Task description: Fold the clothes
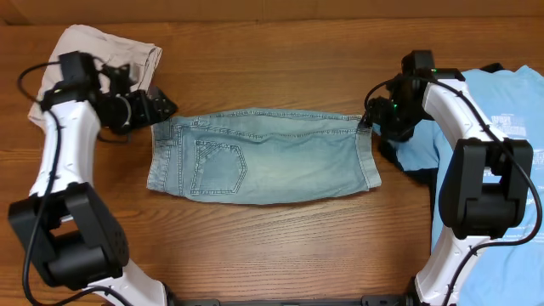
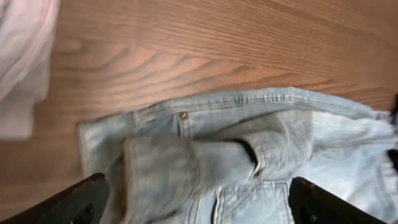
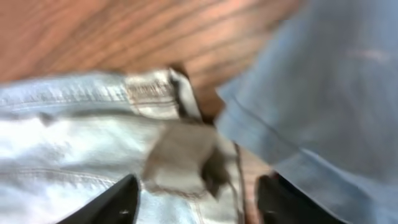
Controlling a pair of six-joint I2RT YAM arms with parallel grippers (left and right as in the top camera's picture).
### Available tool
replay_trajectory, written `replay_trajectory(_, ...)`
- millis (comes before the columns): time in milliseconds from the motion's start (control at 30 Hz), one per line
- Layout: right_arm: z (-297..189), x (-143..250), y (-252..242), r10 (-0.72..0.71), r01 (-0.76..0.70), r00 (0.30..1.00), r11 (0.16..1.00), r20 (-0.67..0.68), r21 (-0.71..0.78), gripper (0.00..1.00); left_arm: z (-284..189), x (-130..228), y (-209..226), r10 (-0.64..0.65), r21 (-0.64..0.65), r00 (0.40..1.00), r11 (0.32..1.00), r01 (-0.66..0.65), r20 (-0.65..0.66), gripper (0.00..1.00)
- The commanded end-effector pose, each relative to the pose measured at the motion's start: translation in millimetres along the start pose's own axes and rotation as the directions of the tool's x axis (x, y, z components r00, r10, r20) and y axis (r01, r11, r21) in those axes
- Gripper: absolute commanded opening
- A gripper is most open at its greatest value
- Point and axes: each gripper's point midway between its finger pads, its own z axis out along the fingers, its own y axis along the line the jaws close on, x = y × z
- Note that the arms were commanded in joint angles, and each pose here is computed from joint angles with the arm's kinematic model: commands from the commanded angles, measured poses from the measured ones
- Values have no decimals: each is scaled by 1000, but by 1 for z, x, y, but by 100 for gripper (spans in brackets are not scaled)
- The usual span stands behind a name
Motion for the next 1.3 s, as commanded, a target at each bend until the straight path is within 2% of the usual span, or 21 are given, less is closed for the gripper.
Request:
replay_trajectory(0,1,6,13,-28,28,1000,999,6,-41,49,31,15,1,56,-30,996,998,-59,-71,93)
replay_trajectory(167,3,7,18,-40,40,999,998,5,-41,35,52,19,-15,98,-3,990,995,-99,-97,73)
replay_trajectory(233,3,7,18,-40,41,999,998,6,-42,29,58,22,-14,104,-20,988,994,-107,-112,61)
replay_trajectory(267,3,7,18,-40,41,999,998,6,-42,23,59,23,-10,104,-45,987,993,-110,-120,45)
replay_trajectory(333,3,7,18,-41,41,999,998,7,-42,4,59,24,6,44,-139,991,988,-62,-124,6)
replay_trajectory(367,3,6,18,-41,42,999,998,7,-42,4,56,24,15,-2,-186,993,982,-20,-116,4)
replay_trajectory(500,-1,-6,11,-26,29,999,998,48,-51,4,40,13,38,-151,-239,987,962,134,-54,4)
replay_trajectory(600,-6,-16,13,-12,20,997,992,73,-122,4,30,0,41,-211,-163,977,965,206,-14,4)
replay_trajectory(667,-10,-19,20,-8,23,997,982,79,-187,4,26,-7,40,-224,-93,975,970,223,8,4)
replay_trajectory(800,-13,-25,24,-13,34,995,976,100,-215,4,23,-14,42,-238,-62,971,969,239,32,4)
replay_trajectory(867,-12,-23,25,-34,54,995,976,98,-213,4,23,-13,17,-142,72,990,987,141,6,7)
replay_trajectory(933,-11,-22,25,-54,73,994,977,97,-202,4,23,-7,-6,-47,182,999,982,50,-18,22)
replay_trajectory(967,-10,-22,23,-53,71,994,979,100,-190,4,24,-1,-8,-24,176,999,984,30,-37,33)
replay_trajectory(1133,-12,-33,23,-51,78,988,980,144,-183,4,35,19,16,-7,-48,993,999,1,-120,59)
replay_trajectory(1267,-12,-36,24,-55,84,986,979,156,-185,4,41,12,18,42,-122,994,991,-54,-104,78)
